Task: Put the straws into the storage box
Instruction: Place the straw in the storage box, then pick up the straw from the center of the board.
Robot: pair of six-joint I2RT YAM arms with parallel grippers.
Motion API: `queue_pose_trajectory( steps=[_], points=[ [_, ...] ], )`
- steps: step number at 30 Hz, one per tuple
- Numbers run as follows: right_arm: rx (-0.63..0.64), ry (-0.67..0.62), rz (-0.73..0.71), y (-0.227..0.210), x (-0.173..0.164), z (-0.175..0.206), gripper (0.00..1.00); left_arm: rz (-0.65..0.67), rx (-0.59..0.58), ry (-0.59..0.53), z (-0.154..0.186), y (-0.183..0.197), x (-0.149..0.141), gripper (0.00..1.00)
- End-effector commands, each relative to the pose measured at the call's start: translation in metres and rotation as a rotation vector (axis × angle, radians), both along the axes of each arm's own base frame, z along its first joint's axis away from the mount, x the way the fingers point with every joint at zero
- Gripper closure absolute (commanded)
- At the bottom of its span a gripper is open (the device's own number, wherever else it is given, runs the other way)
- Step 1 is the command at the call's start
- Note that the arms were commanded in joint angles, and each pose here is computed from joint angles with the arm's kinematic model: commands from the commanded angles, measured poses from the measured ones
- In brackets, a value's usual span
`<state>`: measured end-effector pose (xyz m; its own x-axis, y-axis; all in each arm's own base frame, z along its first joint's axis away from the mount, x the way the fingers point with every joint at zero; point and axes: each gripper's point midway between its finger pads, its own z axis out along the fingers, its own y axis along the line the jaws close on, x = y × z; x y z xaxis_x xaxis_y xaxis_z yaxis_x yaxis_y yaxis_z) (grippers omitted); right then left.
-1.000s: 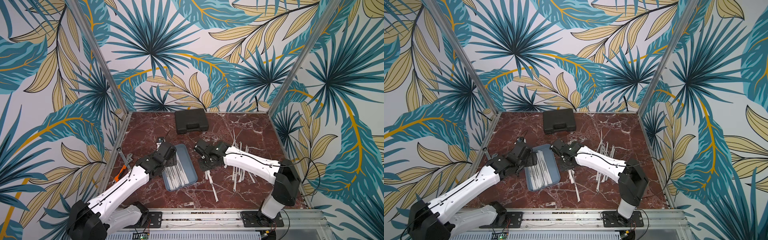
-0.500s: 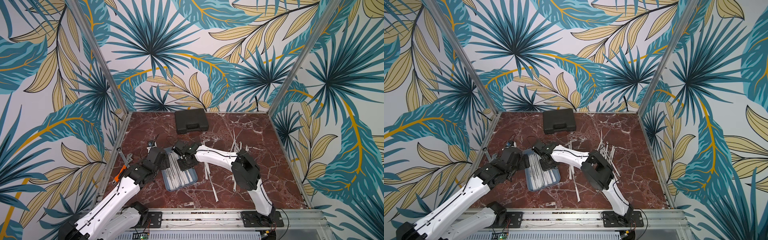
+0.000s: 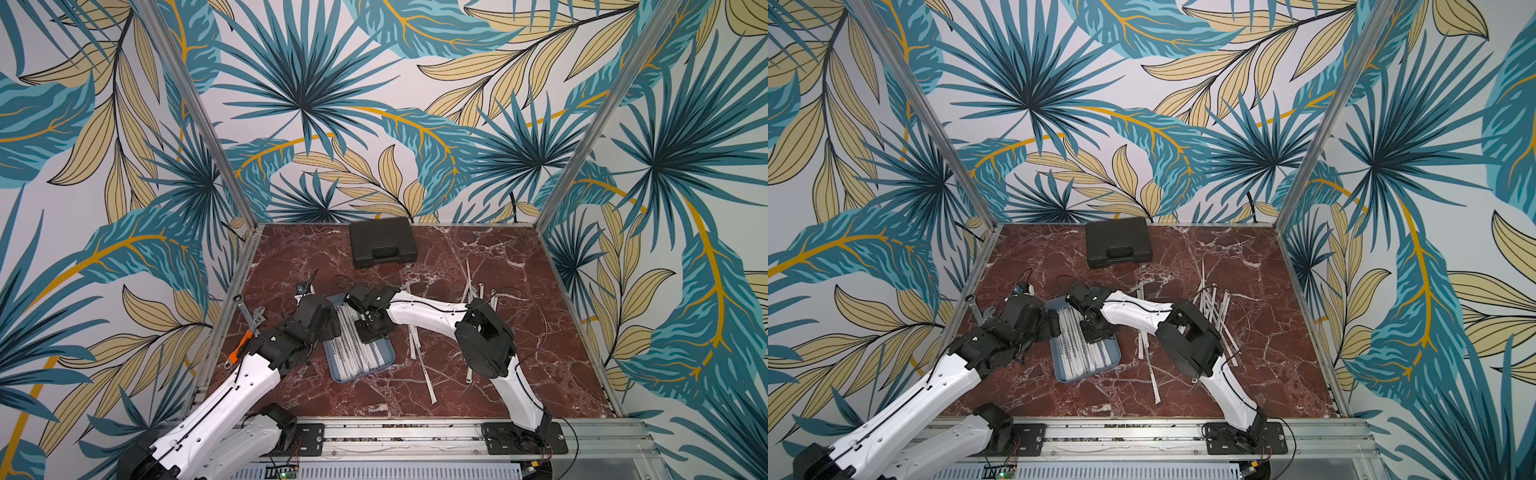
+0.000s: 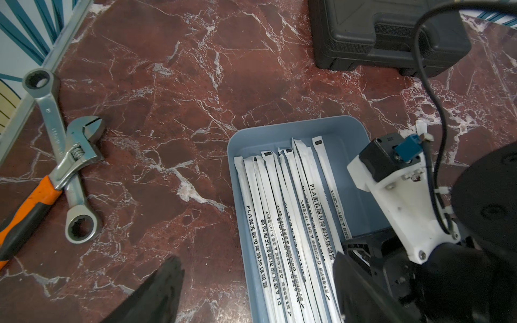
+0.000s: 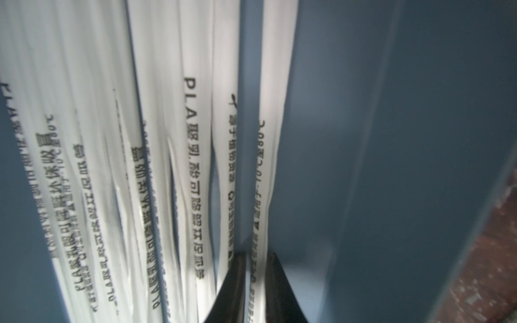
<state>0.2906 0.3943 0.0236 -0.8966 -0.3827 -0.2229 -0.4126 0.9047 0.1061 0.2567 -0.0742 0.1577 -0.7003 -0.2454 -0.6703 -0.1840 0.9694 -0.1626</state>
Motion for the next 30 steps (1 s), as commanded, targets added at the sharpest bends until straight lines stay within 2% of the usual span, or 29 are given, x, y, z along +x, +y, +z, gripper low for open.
queue_pose_trajectory(
  steps=[1,4,6,10,13,16,18,23,26,30],
  points=[
    [0.009,0.002,-0.001,0.001,-0.001,0.004,0.80,0.004,-0.015,0.004,-0.007,0.000,0.000,0.11],
    [0.045,-0.009,-0.012,0.001,-0.002,0.024,0.80,-0.003,-0.012,0.006,-0.005,-0.001,0.000,0.11],
    [0.076,-0.044,-0.021,-0.003,-0.003,0.050,0.78,-0.003,-0.009,0.000,-0.002,0.000,0.000,0.11],
    [0.093,-0.081,-0.095,-0.038,-0.013,0.083,0.78,-0.016,-0.008,-0.014,0.009,-0.003,0.004,0.12],
    [-0.003,-0.102,-0.179,-0.090,-0.030,0.073,0.72,-0.049,-0.013,0.001,0.017,-0.017,0.007,0.13],
    [-0.145,-0.096,-0.229,-0.142,-0.053,0.052,0.59,-0.148,0.006,0.018,0.014,-0.055,0.004,0.15],
    [-0.192,-0.062,-0.234,-0.161,-0.068,0.040,0.55,-0.208,0.013,0.052,0.005,-0.080,-0.003,0.16],
    [-0.197,0.009,-0.224,-0.167,-0.085,0.016,0.54,-0.277,-0.010,0.112,-0.021,-0.118,-0.010,0.21],
    [-0.198,0.020,-0.211,-0.161,-0.082,0.007,0.57,-0.272,-0.011,0.126,-0.033,-0.121,-0.009,0.22],
    [-0.215,0.036,-0.206,-0.161,-0.081,-0.009,0.66,-0.262,0.006,0.132,-0.039,-0.118,-0.009,0.22]
  ],
)
